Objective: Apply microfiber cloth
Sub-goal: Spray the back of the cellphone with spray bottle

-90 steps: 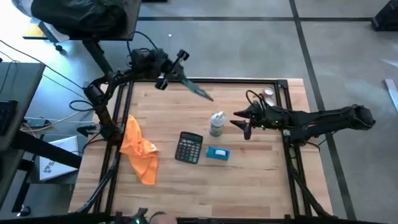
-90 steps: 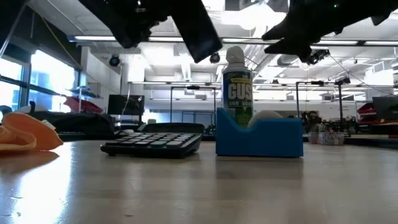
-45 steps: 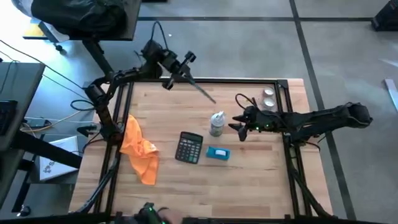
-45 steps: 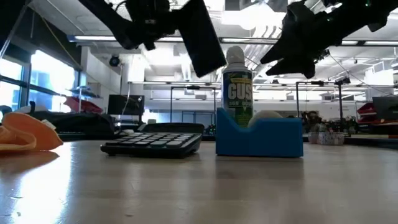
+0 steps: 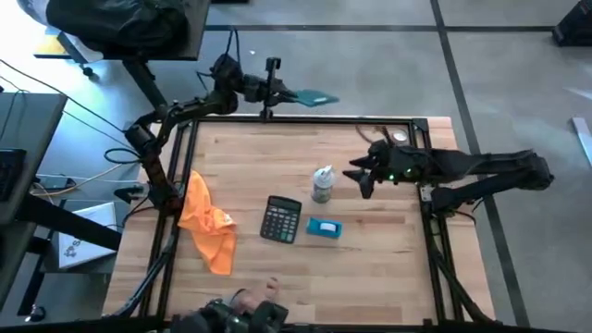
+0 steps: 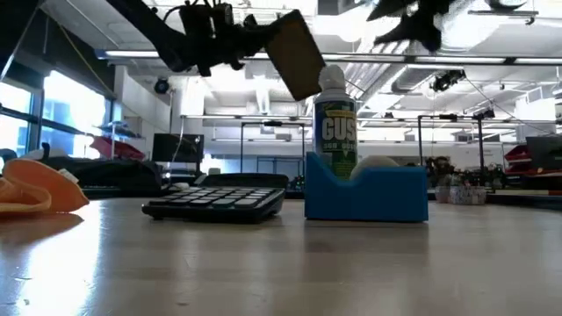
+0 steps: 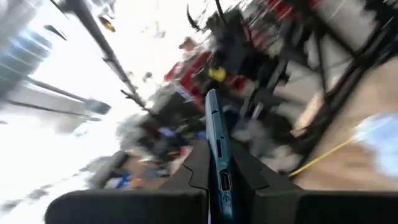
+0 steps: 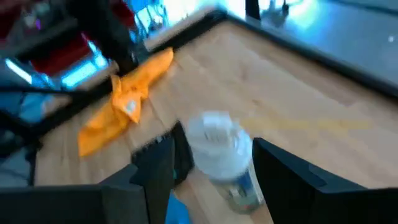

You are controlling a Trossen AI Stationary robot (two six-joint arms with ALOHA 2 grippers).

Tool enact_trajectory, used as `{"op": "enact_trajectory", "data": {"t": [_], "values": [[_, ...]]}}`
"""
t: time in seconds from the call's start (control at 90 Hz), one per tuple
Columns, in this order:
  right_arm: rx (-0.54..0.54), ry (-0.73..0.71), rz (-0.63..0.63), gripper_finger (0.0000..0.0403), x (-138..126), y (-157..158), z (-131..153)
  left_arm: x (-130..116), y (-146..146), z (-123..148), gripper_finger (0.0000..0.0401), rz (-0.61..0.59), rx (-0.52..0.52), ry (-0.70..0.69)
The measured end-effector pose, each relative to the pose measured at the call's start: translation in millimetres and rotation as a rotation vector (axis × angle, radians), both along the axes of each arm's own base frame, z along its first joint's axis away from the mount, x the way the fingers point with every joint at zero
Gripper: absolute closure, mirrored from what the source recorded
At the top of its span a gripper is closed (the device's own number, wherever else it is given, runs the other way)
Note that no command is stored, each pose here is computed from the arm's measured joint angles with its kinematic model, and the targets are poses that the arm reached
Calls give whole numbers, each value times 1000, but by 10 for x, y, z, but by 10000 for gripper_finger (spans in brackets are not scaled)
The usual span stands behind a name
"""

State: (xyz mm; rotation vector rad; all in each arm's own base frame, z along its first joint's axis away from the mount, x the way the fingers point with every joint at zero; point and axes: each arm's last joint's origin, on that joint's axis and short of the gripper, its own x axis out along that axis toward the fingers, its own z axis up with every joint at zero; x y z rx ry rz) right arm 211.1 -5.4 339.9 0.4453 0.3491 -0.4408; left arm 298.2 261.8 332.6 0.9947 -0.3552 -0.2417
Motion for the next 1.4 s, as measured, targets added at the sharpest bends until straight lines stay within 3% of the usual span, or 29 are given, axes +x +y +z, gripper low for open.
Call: {"op": "enact_trajectory", "data": {"t": [0.167, 0.311, 0.444, 0.567, 0.722, 0.922, 1.089, 1.211, 1.4], "values": [[43, -98, -162, 217, -19, -182, 216, 182, -87, -53, 399, 240, 173, -77], [228, -198, -274, 217, -46, -435, 237, 361, -210, -151, 399, 436, 421, -56], [341, -276, -325, 217, -93, -658, 263, 499, -377, -162, 399, 522, 620, -75], [378, -348, -305, 217, -146, -849, 321, 584, -514, -157, 399, 507, 725, -109], [399, -367, -307, 217, -168, -1059, 307, 667, -653, -170, 399, 489, 799, -121], [479, -401, -161, 217, 1, -1308, 230, 757, -813, -193, 399, 474, 869, -122], [470, -428, -45, 224, 123, -1456, 183, 772, -840, -196, 399, 473, 874, -120], [454, -402, -21, 260, 146, -1491, 140, 765, -820, -200, 395, 490, 855, -105], [387, -401, 7, 363, 149, -1496, 152, 762, -826, -193, 389, 483, 856, -104]]}}
